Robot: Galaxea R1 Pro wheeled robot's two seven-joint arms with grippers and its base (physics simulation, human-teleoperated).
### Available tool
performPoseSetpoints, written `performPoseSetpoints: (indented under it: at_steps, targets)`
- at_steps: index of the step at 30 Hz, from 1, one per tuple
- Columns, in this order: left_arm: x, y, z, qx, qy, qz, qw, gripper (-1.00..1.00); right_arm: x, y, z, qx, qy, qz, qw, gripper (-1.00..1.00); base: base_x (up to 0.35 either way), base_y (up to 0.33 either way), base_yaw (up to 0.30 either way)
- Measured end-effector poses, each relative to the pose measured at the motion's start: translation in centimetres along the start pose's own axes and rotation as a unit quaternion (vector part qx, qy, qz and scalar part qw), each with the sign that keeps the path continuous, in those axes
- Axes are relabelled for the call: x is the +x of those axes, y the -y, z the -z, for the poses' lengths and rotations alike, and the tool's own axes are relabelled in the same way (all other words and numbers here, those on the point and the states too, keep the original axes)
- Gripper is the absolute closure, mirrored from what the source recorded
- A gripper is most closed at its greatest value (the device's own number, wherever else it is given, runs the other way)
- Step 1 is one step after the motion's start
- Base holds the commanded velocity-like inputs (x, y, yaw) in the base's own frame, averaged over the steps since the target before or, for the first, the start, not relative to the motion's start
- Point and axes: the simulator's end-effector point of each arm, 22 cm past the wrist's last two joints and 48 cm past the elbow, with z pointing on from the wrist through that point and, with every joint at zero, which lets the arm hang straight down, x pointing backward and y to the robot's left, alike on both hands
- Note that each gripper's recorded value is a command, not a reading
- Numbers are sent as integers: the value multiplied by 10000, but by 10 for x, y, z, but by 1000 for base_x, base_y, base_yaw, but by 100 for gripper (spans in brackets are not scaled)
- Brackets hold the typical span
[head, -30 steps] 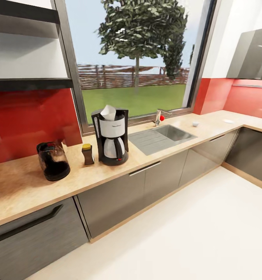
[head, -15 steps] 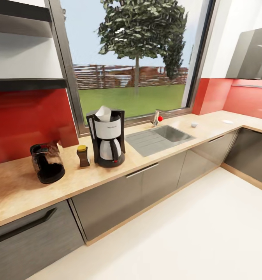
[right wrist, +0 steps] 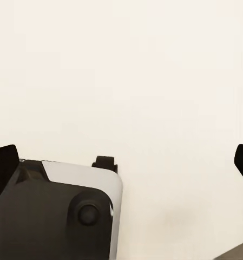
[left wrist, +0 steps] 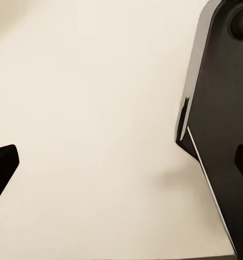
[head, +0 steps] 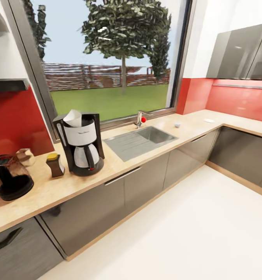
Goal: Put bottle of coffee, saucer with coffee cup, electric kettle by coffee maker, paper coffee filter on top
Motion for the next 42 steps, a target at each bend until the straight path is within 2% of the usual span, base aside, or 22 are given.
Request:
performPoseSetpoints:
  at_steps: [14, 28, 42]
  targets:
    - [0, 0, 0, -1, 2, -3, 10000, -100, 0, 0, 0, -2, 2, 0, 10000, -100, 275, -196, -259]
    - [0, 2, 1, 19, -5, 0, 10000, -100, 1, -1, 0, -14, -12, 31, 10000, -100, 299, -179, -31]
    - [-1, 5, 1, 40, 20, 15, 10000, -100, -1, -1, 0, -9, 8, 23, 10000, -100, 286, -205, -246]
